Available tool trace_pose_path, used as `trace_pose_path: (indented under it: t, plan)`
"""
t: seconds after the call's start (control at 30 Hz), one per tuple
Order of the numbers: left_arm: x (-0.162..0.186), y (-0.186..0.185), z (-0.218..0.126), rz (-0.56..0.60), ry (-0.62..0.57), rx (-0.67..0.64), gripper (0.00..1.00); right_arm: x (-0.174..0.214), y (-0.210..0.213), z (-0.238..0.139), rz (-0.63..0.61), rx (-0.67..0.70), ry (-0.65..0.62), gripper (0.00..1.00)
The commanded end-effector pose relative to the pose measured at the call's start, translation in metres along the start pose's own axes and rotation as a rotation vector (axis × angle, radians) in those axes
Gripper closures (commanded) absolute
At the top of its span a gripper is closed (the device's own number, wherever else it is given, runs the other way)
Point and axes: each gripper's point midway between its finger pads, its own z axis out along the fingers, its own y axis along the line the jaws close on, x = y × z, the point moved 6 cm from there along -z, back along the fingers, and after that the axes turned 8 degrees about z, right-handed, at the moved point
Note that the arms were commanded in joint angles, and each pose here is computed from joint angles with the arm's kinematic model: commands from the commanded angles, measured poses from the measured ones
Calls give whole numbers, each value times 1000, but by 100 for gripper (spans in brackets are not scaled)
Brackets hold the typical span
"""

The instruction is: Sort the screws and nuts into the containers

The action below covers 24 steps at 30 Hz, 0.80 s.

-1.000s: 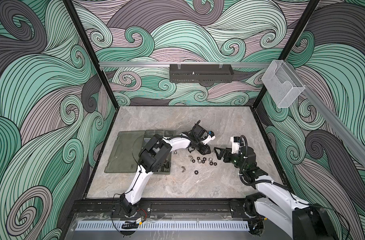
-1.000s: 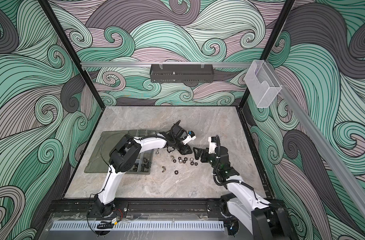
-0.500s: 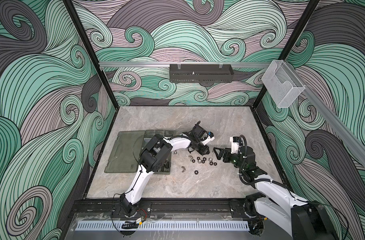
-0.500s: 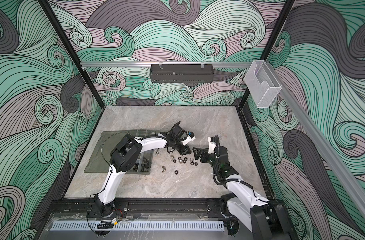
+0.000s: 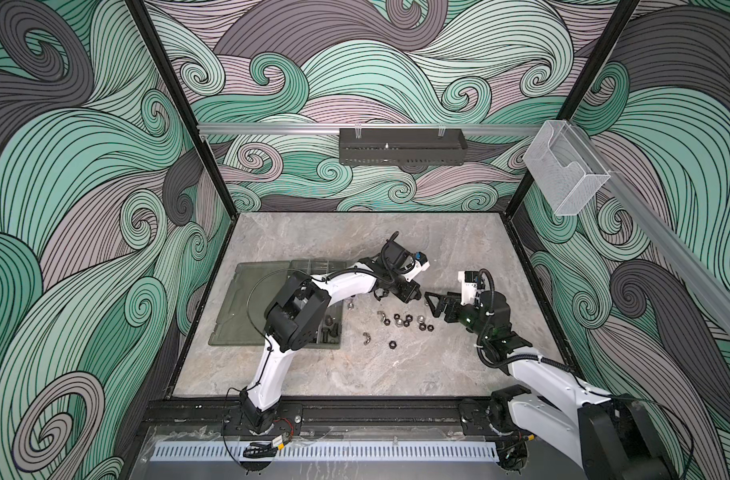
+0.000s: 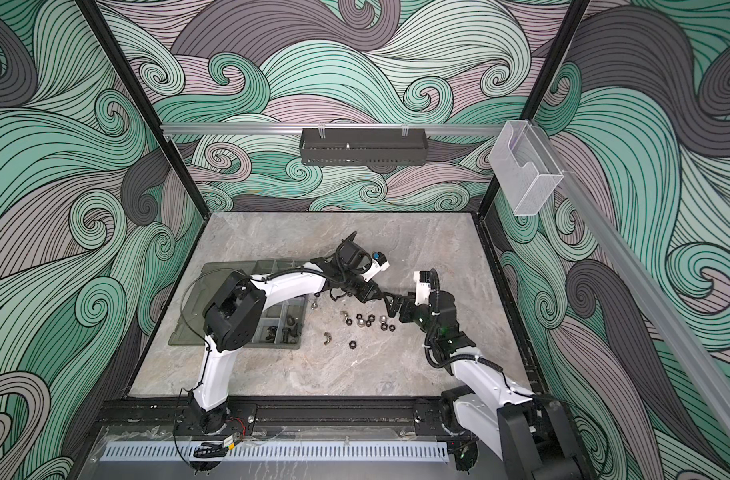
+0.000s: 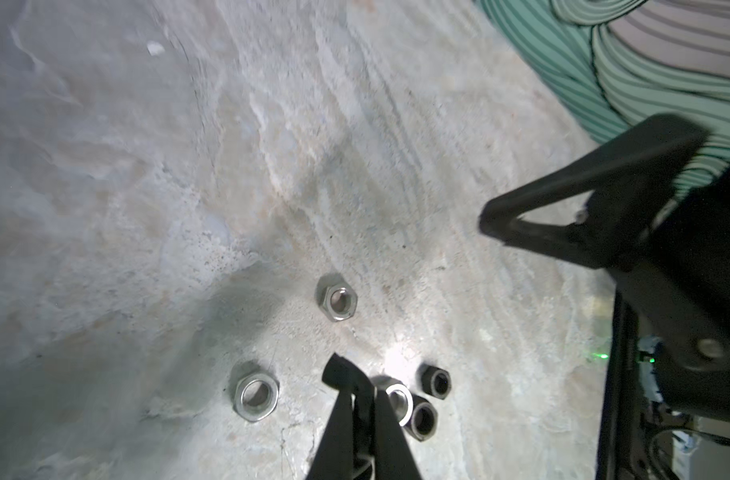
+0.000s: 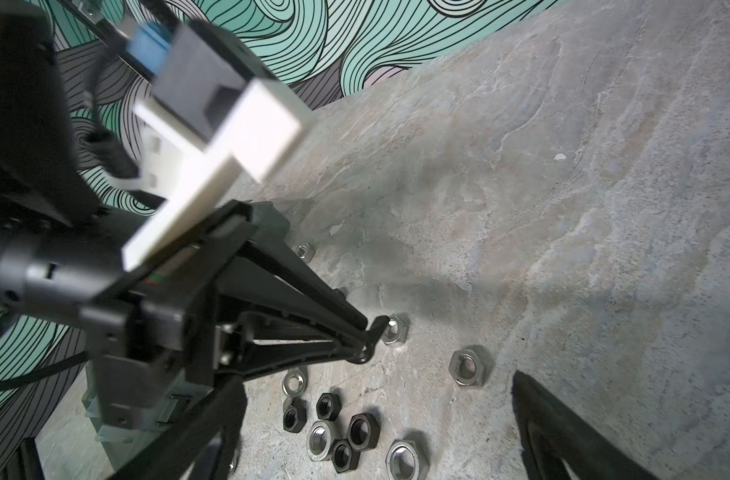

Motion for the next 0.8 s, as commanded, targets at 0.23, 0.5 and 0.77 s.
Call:
trace_pose_path:
  t: [0.23, 0.5, 0.77]
  plan:
    - [10, 4, -64, -111, -59, -125, 90, 0, 20, 13, -62, -139, 46, 1]
    - [69, 0, -138, -214, -2, -338, 89, 15, 63, 25, -219, -296, 139, 1]
    - [140, -5, -205, -356, 39, -609, 90, 41, 102, 40, -303, -460, 258, 1]
